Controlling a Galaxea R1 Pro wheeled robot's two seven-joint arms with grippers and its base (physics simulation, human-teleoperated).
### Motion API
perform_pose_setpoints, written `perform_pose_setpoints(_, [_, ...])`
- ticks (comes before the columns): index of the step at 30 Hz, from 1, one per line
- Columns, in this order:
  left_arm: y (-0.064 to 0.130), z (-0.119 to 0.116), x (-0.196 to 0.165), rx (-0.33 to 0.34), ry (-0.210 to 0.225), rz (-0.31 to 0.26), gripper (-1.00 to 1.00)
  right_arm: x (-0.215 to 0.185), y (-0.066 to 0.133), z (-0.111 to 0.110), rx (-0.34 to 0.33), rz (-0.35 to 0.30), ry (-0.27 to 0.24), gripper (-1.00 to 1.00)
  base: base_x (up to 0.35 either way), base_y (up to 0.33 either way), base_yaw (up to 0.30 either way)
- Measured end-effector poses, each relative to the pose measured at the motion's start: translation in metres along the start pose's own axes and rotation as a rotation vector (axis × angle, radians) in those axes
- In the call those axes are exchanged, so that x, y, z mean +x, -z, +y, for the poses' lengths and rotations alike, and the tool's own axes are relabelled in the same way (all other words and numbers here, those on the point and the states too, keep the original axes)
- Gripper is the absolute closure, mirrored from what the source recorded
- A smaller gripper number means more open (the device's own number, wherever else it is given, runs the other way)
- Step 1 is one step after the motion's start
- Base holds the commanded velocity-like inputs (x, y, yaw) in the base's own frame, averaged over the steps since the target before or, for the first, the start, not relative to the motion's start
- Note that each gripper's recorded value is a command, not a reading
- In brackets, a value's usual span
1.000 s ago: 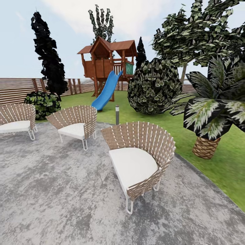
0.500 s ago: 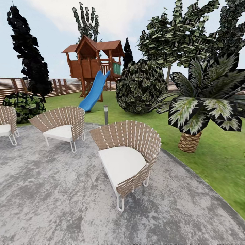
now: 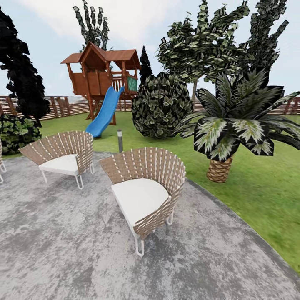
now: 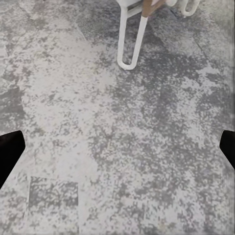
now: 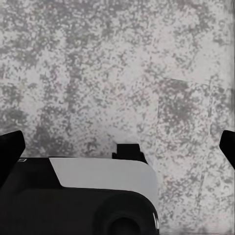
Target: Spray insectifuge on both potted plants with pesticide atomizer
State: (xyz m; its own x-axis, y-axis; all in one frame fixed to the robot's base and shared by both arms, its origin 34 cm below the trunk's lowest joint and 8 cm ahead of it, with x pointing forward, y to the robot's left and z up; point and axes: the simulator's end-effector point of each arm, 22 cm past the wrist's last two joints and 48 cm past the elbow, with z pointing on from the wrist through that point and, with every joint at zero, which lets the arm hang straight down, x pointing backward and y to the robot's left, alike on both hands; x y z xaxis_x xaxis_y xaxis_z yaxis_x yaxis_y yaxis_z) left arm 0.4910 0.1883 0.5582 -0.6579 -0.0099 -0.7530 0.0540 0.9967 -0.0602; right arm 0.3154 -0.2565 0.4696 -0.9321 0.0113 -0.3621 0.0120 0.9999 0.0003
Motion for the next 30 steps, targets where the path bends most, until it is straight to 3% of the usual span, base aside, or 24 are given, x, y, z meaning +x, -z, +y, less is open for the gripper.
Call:
perform_pose_setpoints(6, [0.0002, 0.0000, 0.0004, 0.000, 0.000, 0.001, -1.00, 0.0003, 0.0000, 0.0002, -0.001, 0.001, 0.000, -1.00, 0.000, 0.000, -0.255])
perform_pose_setpoints(23, [0.0002, 0.0001, 0.0003, 0.000, 0.000, 0.000, -1.00, -0.0002, 0.0000, -0.0008, 0.001, 0.000, 0.001, -1.00, 0.000, 0.000, -0.038])
perform_pose_setpoints(30, [0.0002, 0.0002, -0.0002, -0.001, 0.001, -0.001, -1.00, -0.0008, 0.0001, -0.0009, 0.000, -0.002, 0.000, -1.00, 0.000, 0.000, -0.200])
